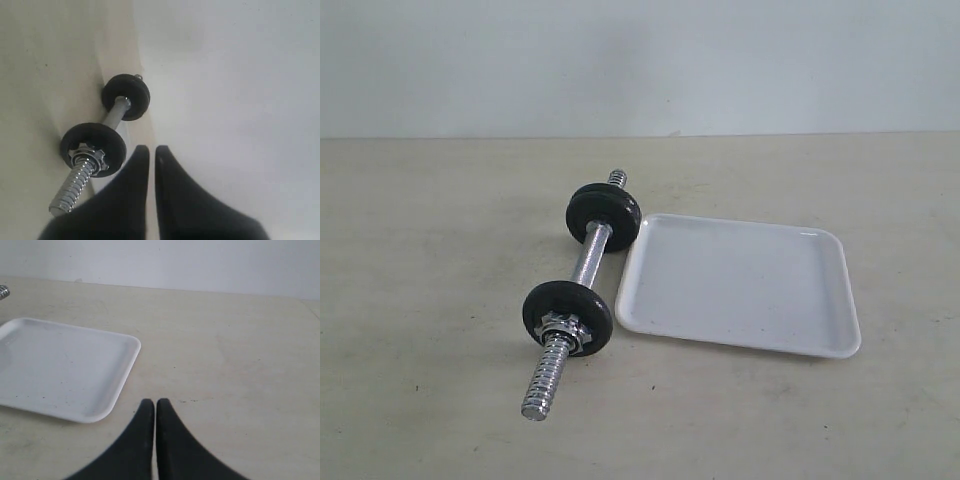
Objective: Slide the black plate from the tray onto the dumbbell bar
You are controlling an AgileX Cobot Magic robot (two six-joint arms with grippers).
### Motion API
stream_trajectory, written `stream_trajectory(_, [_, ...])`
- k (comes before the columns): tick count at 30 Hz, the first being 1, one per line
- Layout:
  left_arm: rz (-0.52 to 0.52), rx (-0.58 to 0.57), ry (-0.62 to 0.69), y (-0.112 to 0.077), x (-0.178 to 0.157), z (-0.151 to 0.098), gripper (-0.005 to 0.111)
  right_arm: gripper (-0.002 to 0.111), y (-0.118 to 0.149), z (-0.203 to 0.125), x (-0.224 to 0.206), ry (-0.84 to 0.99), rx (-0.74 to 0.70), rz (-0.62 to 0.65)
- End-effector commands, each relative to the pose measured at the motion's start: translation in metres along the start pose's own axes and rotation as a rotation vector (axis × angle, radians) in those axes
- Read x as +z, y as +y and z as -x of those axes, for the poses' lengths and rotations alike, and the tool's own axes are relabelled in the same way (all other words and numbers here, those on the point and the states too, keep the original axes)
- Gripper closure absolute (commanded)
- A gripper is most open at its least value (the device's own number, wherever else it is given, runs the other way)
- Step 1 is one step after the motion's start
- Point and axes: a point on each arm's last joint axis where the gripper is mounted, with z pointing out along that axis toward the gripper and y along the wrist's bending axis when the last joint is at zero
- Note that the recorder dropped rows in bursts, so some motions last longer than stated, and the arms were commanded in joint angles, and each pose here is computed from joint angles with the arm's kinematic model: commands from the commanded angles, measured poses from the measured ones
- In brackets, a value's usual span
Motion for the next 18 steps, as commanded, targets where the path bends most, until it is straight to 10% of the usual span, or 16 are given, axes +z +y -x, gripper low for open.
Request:
stream_trajectory(1, [0.002,0.069,-0.021,0.0002,-0.0004,0.0019,0.102,0.109,-0.0002,0.0008,-0.0004,-0.010,-0.007,-0.003])
stream_trajectory(18, [-0.003,0.010,-0.003,-0.0002,-0.0004,0.0002,0.102,0.109,-0.0002,0.0008,-0.0004,-0.010,0.000,-0.002])
